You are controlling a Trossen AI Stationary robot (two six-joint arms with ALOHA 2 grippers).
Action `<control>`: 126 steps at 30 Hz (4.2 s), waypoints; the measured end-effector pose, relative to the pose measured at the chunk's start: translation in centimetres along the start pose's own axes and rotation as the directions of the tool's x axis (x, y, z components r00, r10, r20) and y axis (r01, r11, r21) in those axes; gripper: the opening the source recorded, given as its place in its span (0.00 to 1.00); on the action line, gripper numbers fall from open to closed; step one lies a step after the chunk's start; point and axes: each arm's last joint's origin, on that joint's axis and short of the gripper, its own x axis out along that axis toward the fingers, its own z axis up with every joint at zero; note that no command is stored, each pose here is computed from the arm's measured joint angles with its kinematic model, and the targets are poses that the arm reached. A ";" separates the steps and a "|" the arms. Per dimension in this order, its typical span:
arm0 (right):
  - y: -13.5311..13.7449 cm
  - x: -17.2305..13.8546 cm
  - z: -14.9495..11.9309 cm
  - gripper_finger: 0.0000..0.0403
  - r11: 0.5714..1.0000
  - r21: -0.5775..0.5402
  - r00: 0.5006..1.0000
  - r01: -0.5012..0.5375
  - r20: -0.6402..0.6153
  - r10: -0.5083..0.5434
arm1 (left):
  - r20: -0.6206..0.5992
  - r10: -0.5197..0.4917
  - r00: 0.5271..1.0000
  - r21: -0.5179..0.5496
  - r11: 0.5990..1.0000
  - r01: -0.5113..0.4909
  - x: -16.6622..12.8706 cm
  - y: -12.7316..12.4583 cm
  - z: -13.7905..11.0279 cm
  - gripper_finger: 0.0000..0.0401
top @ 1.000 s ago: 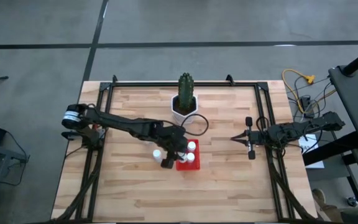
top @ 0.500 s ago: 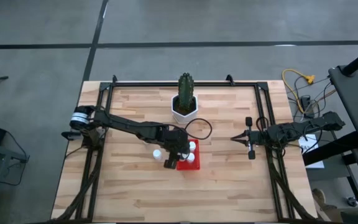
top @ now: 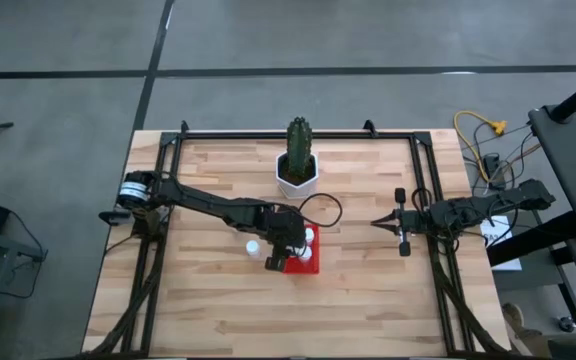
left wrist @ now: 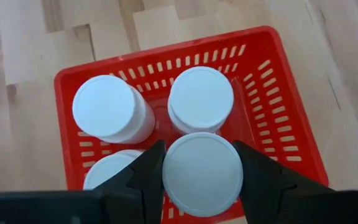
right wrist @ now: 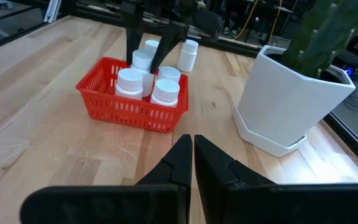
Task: Pick and place pill bottles into a basket
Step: Put the white pill bottle into the red bin, then adjust the white pill bottle in the red bin
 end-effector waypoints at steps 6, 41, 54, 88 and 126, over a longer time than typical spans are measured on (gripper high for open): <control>0.0 0.0 0.0 0.02 1.000 0.000 1.000 0.000 -0.001 0.000 | -0.001 0.010 1.000 0.001 1.000 -0.010 0.0 0.0 0.0 0.35; 0.0 0.0 -0.1 0.02 1.000 0.018 1.000 -0.002 -0.002 0.002 | 0.021 0.044 0.999 0.000 0.999 -0.044 0.0 0.1 0.2 0.62; 0.0 0.0 -0.1 0.02 1.000 0.017 1.000 -0.003 -0.002 0.003 | 0.083 -0.003 0.997 0.022 1.000 0.001 -1.4 -0.8 1.5 0.62; 0.1 0.1 -0.3 0.02 1.000 0.017 1.000 -0.003 -0.007 0.003 | 0.119 -0.142 0.983 0.071 0.988 0.134 1.8 -2.5 1.4 0.00; 0.1 0.1 -0.3 0.02 1.000 0.016 1.000 -0.002 -0.008 0.002 | 0.096 -0.090 0.991 0.033 0.996 0.087 4.3 -2.3 0.7 0.00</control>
